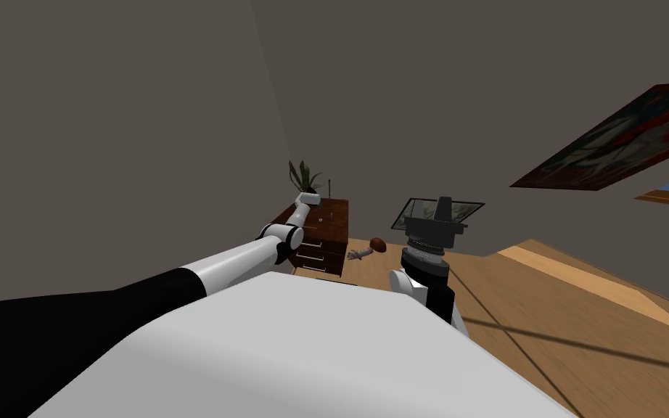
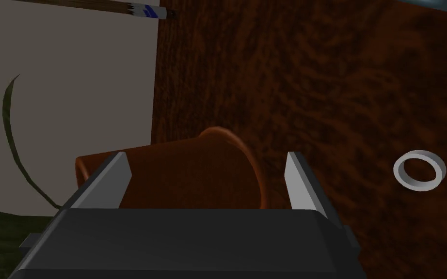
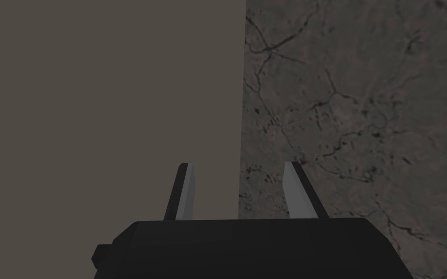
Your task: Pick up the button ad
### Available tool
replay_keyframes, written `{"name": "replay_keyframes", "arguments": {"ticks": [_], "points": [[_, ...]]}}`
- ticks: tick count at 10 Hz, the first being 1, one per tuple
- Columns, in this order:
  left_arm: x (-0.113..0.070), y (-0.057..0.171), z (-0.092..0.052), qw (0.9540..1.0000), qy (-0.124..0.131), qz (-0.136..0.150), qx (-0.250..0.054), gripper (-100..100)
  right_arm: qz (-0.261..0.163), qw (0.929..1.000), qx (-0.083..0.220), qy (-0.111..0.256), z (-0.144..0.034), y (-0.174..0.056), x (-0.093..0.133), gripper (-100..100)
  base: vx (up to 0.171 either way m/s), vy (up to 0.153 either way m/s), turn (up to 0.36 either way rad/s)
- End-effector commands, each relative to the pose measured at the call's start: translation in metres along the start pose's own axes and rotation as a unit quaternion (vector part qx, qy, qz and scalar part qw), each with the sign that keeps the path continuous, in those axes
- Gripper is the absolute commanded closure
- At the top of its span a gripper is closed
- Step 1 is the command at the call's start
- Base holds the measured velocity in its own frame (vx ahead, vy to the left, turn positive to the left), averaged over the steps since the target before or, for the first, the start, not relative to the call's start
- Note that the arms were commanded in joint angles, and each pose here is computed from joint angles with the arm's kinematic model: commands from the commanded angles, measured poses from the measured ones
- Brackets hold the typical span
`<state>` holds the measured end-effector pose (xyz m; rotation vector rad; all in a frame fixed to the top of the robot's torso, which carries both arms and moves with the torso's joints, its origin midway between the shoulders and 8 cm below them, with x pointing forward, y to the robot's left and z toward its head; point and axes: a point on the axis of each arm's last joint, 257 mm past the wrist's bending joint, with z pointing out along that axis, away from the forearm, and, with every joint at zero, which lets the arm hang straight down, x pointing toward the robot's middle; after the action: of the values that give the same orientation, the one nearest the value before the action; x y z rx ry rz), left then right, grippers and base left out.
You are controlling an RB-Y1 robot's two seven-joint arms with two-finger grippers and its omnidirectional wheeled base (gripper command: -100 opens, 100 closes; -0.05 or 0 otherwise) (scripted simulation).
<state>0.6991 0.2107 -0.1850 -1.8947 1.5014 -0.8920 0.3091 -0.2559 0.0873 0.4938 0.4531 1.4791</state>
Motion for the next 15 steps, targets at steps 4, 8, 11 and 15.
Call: {"name": "replay_keyframes", "arguments": {"ticks": [4, 8, 11, 15], "points": [[0.012, 0.053, 0.004, 0.9951, -0.007, -0.018, -0.097, -100, 0.0, 1.0, 0.0, 0.0, 0.0, 0.0, 0.0, 0, 0.039, -0.043, 0.004], [0.018, 0.088, 0.002, 0.9875, -0.013, -0.024, -0.155, -100, 0.0, 1.0, 0.0, 0.0, 0.0, 0.0, 0.0, 0, 0.036, -0.039, 0.002], [0.025, 0.112, -0.001, 0.9807, -0.016, -0.028, -0.193, -100, 0.0, 1.0, 0.0, 0.0, 0.0, 0.0, 0.0, 0, 0.04, -0.037, 0.0], [0.023, 0.127, 0.004, 0.9793, -0.016, -0.028, -0.2, -100, 0.0, 1.0, 0.0, 0.0, 0.0, 0.0, 0.0, 0, 0.023, -0.016, -0.002]]}}
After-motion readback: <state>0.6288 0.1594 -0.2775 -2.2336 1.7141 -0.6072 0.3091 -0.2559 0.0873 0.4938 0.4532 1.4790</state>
